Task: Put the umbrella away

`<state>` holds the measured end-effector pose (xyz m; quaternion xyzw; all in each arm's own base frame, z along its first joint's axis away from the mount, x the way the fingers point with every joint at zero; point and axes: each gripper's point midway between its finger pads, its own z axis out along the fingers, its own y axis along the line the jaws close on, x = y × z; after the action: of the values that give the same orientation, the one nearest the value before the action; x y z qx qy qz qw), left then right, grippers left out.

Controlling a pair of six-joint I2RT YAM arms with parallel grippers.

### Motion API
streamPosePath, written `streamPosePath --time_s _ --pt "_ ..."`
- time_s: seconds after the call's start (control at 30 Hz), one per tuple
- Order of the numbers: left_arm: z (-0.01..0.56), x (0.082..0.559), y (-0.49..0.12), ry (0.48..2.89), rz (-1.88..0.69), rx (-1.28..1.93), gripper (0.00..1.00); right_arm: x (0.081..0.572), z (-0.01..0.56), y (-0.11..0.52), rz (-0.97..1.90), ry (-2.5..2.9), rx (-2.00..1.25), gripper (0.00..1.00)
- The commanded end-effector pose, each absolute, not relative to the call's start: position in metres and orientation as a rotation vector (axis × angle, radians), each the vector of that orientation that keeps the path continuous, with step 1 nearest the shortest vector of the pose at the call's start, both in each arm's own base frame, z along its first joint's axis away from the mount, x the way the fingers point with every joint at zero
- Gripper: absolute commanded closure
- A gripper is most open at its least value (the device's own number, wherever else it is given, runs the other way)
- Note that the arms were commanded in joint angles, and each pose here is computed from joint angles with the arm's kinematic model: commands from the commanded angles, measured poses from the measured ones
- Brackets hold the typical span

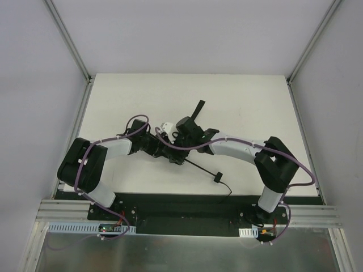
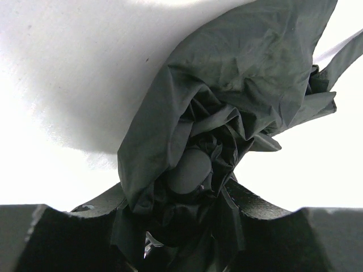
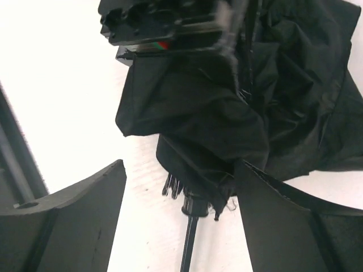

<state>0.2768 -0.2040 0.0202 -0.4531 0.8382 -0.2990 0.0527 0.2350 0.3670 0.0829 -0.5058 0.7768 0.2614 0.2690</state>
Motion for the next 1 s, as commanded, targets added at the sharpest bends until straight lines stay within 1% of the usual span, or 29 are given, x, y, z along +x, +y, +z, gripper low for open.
streamPosePath --time_s 0.0,0.17,0.3,0.33,0.37,0.43,0.47,0.5,0.53,0.57,0.63,0.67,0.7,0.73,0.77,0.8,0.83,0.9,0.93,0.97 --pt "-0.024 0.2 -0.172 2.835 -0.444 -1.591 1.0 0.272 0.082 0.384 0.422 1.863 -1.42 0.23" --pt "-0.02 0.197 -0.172 2.868 -0.408 -1.618 1.0 0.298 0.053 0.387 0.21 1.868 -1.415 0.27" --pt "-0.018 0.194 -0.173 2.893 -0.388 -1.662 1.0 0.303 0.023 0.38 0.086 1.918 -1.424 0.34" --pt "-0.018 0.195 -0.174 2.897 -0.382 -1.67 1.0 0.299 0.015 0.377 0.088 1.939 -1.439 0.39" --pt "-0.017 0.195 -0.174 2.902 -0.381 -1.681 1.0 0.296 0.006 0.373 0.074 1.959 -1.446 0.46" --pt "-0.016 0.197 -0.174 2.895 -0.384 -1.688 1.0 0.295 -0.005 0.362 0.02 2.001 -1.443 0.67" --pt "-0.014 0.198 -0.174 2.887 -0.39 -1.691 1.0 0.29 -0.014 0.351 -0.015 2.04 -1.456 0.76" --pt "-0.013 0.2 -0.173 2.879 -0.391 -1.686 1.0 0.287 -0.02 0.346 -0.012 2.066 -1.459 0.81" --pt "-0.011 0.203 -0.173 2.871 -0.4 -1.676 1.0 0.281 -0.026 0.34 -0.01 2.094 -1.472 0.88" --pt "-0.009 0.207 -0.174 2.871 -0.413 -1.652 1.0 0.277 -0.03 0.337 0.001 2.119 -1.474 1.0" --pt "-0.002 0.219 -0.174 2.871 -0.455 -1.567 1.0 0.27 -0.032 0.333 0.06 2.172 -1.458 1.0" --pt "0.001 0.225 -0.174 2.866 -0.471 -1.523 0.99 0.264 -0.031 0.335 0.135 2.211 -1.446 1.0" --pt "0.006 0.231 -0.173 2.853 -0.49 -1.485 0.86 0.26 -0.03 0.336 0.192 2.255 -1.434 1.0" --pt "0.01 0.237 -0.171 2.832 -0.513 -1.431 0.64 0.259 -0.029 0.334 0.2 2.297 -1.421 1.0" --pt "0.014 0.243 -0.169 2.804 -0.536 -1.383 0.46 0.259 -0.028 0.334 0.216 2.332 -1.405 1.0" --pt "0.02 0.249 -0.167 2.769 -0.565 -1.345 0.33 0.249 -0.027 0.34 0.327 2.371 -1.418 1.0" --pt "0.025 0.255 -0.166 2.74 -0.591 -1.301 0.26 0.244 -0.025 0.343 0.407 2.403 -1.404 1.0" --pt "0.033 0.262 -0.164 2.696 -0.633 -1.252 0.08 0.238 -0.02 0.35 0.55 2.467 -1.363 1.0" --pt "0.034 0.264 -0.165 2.69 -0.656 -1.241 0.02 0.235 -0.017 0.352 0.605 2.496 -1.341 1.0" --pt "0.035 0.264 -0.165 2.686 -0.671 -1.237 0.01 0.229 -0.014 0.357 0.681 2.52 -1.319 1.0"
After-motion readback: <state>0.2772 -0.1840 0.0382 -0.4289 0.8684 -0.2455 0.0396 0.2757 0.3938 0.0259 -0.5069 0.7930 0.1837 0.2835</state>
